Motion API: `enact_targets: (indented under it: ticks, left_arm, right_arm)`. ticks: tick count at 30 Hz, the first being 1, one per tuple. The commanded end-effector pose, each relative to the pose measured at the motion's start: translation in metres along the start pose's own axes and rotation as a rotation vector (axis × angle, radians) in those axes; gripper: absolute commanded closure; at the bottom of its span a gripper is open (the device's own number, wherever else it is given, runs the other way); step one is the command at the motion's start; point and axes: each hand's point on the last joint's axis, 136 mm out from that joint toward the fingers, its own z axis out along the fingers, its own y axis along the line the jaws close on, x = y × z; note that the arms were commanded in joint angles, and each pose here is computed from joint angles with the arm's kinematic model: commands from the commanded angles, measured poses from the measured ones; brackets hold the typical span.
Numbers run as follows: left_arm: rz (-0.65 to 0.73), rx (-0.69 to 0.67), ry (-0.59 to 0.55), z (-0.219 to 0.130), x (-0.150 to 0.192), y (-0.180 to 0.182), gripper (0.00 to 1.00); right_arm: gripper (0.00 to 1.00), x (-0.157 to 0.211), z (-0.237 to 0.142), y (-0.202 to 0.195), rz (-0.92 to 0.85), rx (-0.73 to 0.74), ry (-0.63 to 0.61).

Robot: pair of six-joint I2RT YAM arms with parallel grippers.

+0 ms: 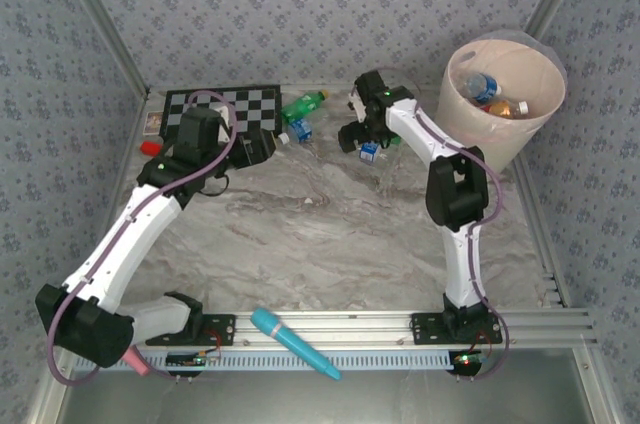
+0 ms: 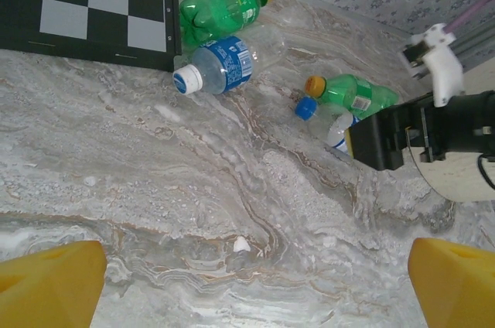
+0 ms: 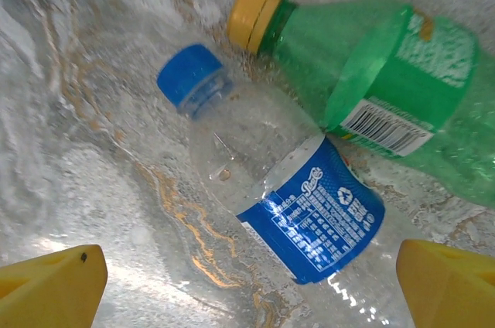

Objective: Put the plastic bottles in the bin

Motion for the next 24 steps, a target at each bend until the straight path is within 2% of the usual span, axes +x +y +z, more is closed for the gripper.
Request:
enact_targets:
  ticks: [1,10,16,24]
  left_arm:
    - [-0.001,-0.028,-0.01,-0.008,0.002,0.009,0.0]
    - [0.0,-0.029,-0.015,-0.01,0.001,0.011,0.0]
    - [-0.003,-0.028,-0.01,-0.009,0.004,0.012,0.0]
    - [-0.009,-0.018,-0.007,-0.01,0.006,0.012,0.0]
  right_arm:
    - [0.02,0.004,0.005,0.002,-0.063,0.02,0.036]
    - [0.03,0.018,0.027,0.021,-0.132,0.014,0.093]
    - [0.08,0.028,0.03,0.038,-0.166,-0.006,0.123]
    - [0.09,0.037,0.045,0.039,-0.195,0.035,0.157]
